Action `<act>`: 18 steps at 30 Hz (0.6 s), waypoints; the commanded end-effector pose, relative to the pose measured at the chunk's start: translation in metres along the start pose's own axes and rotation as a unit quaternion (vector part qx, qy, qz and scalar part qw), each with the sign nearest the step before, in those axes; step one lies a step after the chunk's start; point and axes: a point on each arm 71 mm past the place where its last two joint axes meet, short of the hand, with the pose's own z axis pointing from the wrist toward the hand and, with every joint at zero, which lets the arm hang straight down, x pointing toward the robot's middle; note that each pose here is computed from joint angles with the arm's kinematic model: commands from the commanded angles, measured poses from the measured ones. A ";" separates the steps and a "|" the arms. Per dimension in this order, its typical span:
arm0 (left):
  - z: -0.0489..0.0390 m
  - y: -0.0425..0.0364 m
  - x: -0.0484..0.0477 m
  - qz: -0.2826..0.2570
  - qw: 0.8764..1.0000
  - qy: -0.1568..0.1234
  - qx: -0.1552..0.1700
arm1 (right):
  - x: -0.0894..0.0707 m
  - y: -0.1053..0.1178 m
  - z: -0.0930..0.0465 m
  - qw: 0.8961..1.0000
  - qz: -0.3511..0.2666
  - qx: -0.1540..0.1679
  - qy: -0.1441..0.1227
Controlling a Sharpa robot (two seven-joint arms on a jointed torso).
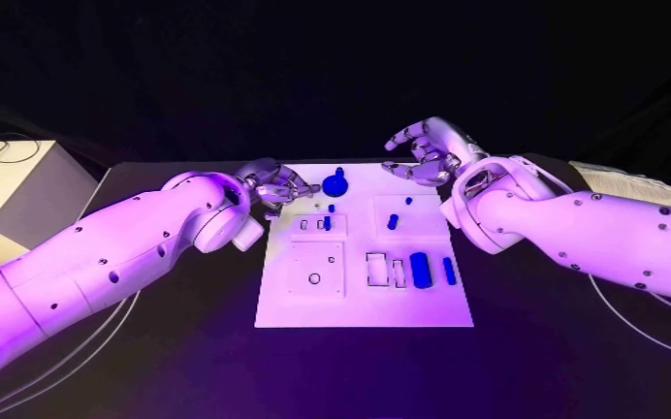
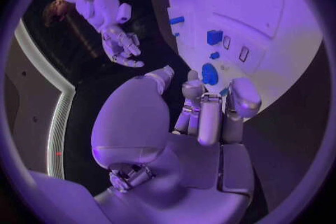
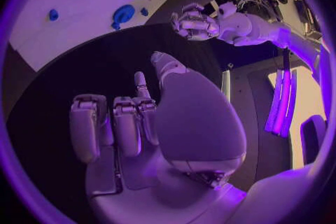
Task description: Assemble the parts on the task board
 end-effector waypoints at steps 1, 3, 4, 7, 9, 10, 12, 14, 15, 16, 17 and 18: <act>0.0057 0.0055 0.0060 0.129 0.987 0.049 -0.087 | -0.006 -0.008 0.005 0.998 0.056 0.030 0.030; 0.0105 0.0017 0.0078 0.155 0.981 0.057 -0.098 | -0.010 -0.012 0.008 0.997 0.058 0.039 0.030; 0.0122 0.0003 0.0085 0.163 0.979 0.061 -0.102 | -0.012 -0.013 0.009 0.997 0.058 0.042 0.030; 0.0173 -0.0043 0.0114 0.186 0.974 0.070 -0.110 | -0.015 -0.016 0.011 0.997 0.058 0.050 0.030; 0.0212 -0.0080 0.0139 0.200 0.970 0.077 -0.115 | -0.016 -0.018 0.013 0.996 0.058 0.055 0.029; 0.0232 -0.0098 0.0154 0.207 0.968 0.081 -0.117 | -0.017 -0.019 0.013 0.996 0.057 0.057 0.029; 0.0260 -0.0122 0.0177 0.219 0.964 0.088 -0.121 | -0.018 -0.020 0.014 0.996 0.056 0.060 0.028; 0.0289 -0.0149 0.0196 0.232 0.960 0.094 -0.125 | -0.019 -0.021 0.015 0.996 0.056 0.063 0.028; 0.0303 -0.0163 0.0202 0.239 0.958 0.096 -0.127 | -0.019 -0.021 0.015 0.996 0.055 0.064 0.027; 0.0316 -0.0177 0.0206 0.245 0.956 0.096 -0.129 | -0.020 -0.022 0.015 0.996 0.054 0.065 0.027; 0.0326 -0.0186 0.0209 0.249 0.955 0.097 -0.130 | -0.020 -0.022 0.015 0.996 0.053 0.066 0.027; 0.0336 -0.0197 0.0212 0.253 0.954 0.097 -0.131 | -0.020 -0.022 0.016 0.996 0.053 0.067 0.027</act>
